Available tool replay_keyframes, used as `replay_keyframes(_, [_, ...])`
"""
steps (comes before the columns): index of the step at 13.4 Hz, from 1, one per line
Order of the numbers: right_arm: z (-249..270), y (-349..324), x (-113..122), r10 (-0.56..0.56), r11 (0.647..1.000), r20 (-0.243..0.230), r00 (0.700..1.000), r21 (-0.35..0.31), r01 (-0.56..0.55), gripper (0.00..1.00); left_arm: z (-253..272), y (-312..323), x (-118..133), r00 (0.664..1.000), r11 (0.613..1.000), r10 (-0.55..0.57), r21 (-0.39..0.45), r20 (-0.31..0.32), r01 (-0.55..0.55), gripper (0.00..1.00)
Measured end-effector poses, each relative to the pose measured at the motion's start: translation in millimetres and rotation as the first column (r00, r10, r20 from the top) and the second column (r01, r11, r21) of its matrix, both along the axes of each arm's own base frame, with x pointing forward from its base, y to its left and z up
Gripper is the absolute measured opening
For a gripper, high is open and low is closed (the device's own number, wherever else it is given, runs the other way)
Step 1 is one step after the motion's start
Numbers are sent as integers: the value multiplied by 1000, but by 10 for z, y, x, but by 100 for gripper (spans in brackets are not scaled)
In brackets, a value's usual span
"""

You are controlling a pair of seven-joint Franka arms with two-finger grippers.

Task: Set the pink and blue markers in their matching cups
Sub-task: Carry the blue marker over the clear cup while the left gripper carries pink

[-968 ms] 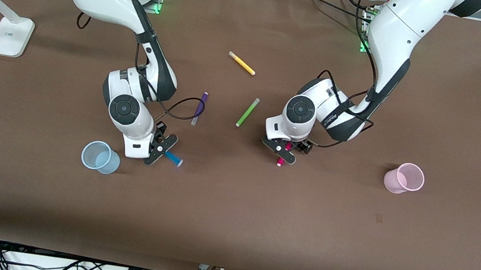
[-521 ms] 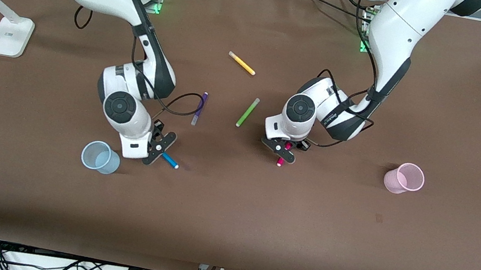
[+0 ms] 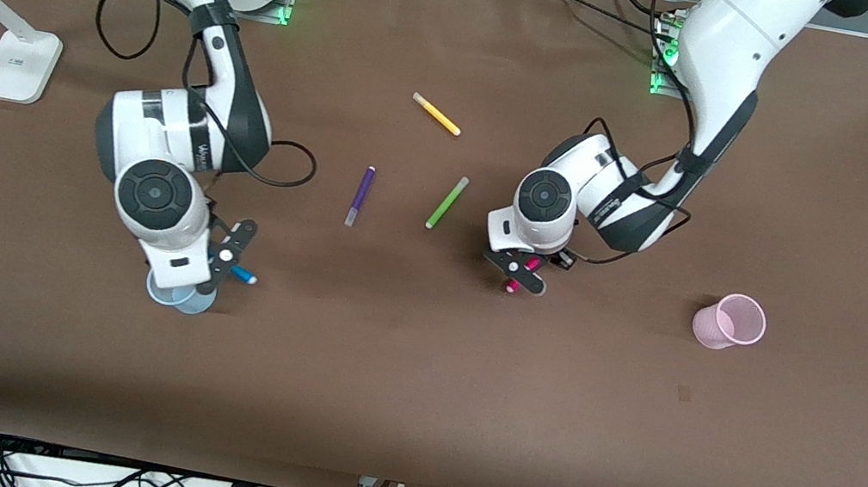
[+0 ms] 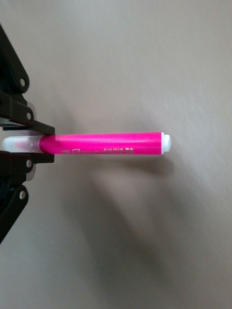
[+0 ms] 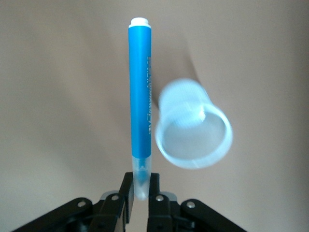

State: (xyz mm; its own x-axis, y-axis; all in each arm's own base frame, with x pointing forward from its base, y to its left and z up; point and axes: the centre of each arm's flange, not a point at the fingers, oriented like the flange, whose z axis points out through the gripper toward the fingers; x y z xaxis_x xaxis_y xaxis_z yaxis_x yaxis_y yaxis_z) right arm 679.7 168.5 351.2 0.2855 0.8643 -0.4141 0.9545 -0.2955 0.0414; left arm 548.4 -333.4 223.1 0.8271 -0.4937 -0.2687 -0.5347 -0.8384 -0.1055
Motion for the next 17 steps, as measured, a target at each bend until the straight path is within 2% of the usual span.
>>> replay_keyframes(2, [139, -174, 81, 97, 988, -4, 995, -117, -97, 16, 394, 286, 167, 996, 997, -22, 75, -91, 29, 18])
replay_keyframes(4, [185, -252, 130, 188, 951, -23, 982, -245, -187, 16, 802, 683, 371, 984, 983, -57, 162, -170, 85, 18])
replay_keyframes(6, [120, -308, 167, 241, 916, -62, 969, -315, -248, 16, 1085, 1048, 513, 968, 954, -100, 256, -229, 159, 18])
replay_keyframes(8, [-55, -363, 212, 280, 872, -109, 954, -386, -300, 16, 1209, 1328, 591, 948, 903, -146, 352, -284, 244, 18])
replay_keyframes(11, [-397, -322, 256, 326, 825, -151, 933, -436, -359, 16, 1267, 1856, 761, 921, 815, -171, 476, -349, 331, 18])
replay_keyframes(13, [-549, -275, 270, 351, 810, -161, 922, -442, -386, 16, 1166, 2138, 874, 903, 754, -180, 535, -390, 382, 18])
replay_keyframes(14, [-596, -242, 274, 363, 806, -161, 918, -441, -396, 16, 1059, 2224, 914, 889, 727, -185, 551, -418, 410, 18])
replay_keyframes(15, [-636, -192, 274, 377, 801, -159, 913, -438, -407, 21, 945, 2289, 941, 874, 706, -191, 556, -447, 439, 18])
replay_keyframes(16, [-669, -142, 269, 387, 798, -158, 909, -436, -416, 21, 840, 2358, 955, 855, 696, -195, 547, -480, 466, 18])
replay_keyframes(17, [-678, -105, 264, 392, 797, -155, 907, -435, -419, 26, 761, 2444, 956, 834, 693, -200, 527, -515, 492, 18])
